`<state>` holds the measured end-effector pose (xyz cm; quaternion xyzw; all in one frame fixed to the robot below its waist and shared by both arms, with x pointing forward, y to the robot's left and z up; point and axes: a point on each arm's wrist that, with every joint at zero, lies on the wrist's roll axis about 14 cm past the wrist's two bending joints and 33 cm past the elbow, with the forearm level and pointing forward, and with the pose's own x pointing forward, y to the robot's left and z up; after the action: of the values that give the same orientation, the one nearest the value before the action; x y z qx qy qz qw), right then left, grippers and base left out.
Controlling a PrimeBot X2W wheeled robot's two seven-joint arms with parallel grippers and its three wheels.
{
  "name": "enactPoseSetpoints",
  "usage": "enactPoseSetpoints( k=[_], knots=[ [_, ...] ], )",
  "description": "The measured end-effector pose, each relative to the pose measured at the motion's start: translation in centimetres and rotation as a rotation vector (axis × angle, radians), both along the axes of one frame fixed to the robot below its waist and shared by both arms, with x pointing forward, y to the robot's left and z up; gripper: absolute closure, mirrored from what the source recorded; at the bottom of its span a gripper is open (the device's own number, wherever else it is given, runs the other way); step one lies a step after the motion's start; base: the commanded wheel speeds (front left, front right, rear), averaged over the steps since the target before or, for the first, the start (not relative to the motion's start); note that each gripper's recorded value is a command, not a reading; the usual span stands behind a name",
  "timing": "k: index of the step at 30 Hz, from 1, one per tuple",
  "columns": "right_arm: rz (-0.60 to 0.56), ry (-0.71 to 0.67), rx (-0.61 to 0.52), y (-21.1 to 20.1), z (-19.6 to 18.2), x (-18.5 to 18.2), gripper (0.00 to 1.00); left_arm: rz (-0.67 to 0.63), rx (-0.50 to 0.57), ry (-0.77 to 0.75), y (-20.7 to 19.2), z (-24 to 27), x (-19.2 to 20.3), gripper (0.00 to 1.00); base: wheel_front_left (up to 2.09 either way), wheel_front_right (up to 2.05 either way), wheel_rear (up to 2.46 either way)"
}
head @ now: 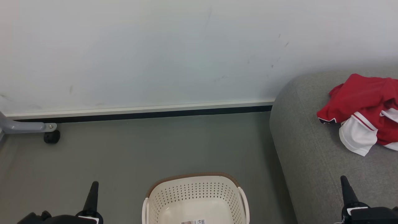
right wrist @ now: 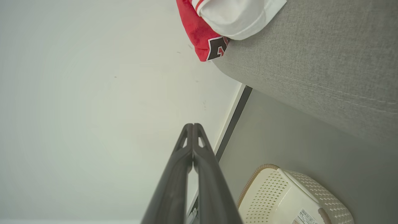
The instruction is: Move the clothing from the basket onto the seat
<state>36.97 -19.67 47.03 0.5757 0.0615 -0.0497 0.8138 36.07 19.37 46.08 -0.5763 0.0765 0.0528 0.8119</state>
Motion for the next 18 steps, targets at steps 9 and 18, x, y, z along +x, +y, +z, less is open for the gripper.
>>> enactPoseSetpoints(
  k=[9,18],
  knots=[
    [-0.022,-0.025,0.138,-0.3,0.4,0.4,1.00,0.011,-0.135,-0.031,-0.2,0.6,0.7,1.00,0.00,0.00,0.00],
    [-0.044,-0.058,0.286,-0.7,0.8,0.8,1.00,0.027,-0.281,-0.071,-0.1,1.3,1.4,1.00,0.00,0.00,0.00]
  ],
)
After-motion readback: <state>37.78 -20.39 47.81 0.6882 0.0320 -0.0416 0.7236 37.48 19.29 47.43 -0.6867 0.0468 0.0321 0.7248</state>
